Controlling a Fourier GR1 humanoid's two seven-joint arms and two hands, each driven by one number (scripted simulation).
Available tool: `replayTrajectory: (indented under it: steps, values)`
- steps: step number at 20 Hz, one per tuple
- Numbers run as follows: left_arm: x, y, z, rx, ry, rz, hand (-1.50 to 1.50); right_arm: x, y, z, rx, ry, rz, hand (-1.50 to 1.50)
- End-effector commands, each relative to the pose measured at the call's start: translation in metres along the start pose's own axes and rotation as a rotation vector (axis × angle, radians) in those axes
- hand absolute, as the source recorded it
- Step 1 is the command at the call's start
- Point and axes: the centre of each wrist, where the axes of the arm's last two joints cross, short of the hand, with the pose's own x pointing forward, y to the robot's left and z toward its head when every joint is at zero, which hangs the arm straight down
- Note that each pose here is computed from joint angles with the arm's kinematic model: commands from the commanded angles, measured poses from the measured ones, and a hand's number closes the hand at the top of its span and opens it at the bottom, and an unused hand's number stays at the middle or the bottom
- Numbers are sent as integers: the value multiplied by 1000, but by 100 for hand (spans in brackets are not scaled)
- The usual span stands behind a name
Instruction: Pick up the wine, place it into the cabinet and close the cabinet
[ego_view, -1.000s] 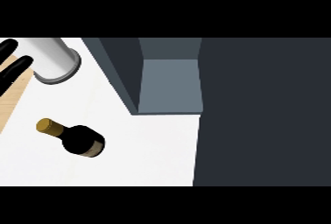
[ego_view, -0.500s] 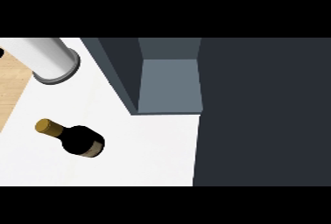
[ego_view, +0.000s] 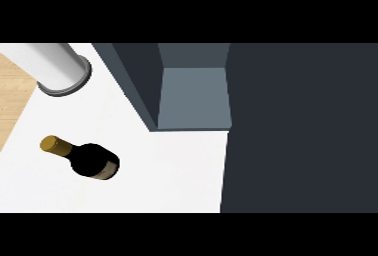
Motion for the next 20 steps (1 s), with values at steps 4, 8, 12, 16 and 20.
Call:
replayTrajectory:
  steps: [4, 8, 12, 16, 20]
  values:
    - [-19, 44, -7, 44, 36, -12, -150, 51, 4, 36, 26, -90, -12, -150]
    - [-55, 41, 6, 45, 71, -14, -150, 39, 4, 26, -13, -94, -27, -150]
    - [-75, 65, 1, 63, 100, -6, -150, 43, 4, 31, 17, -89, -8, -150]
    - [-82, 67, -6, 44, 121, -20, -150, 54, 2, 35, 25, -96, -18, -150]
    - [-125, 51, -3, 9, 161, -32, -150, 43, 4, 24, 24, -90, -18, -150]
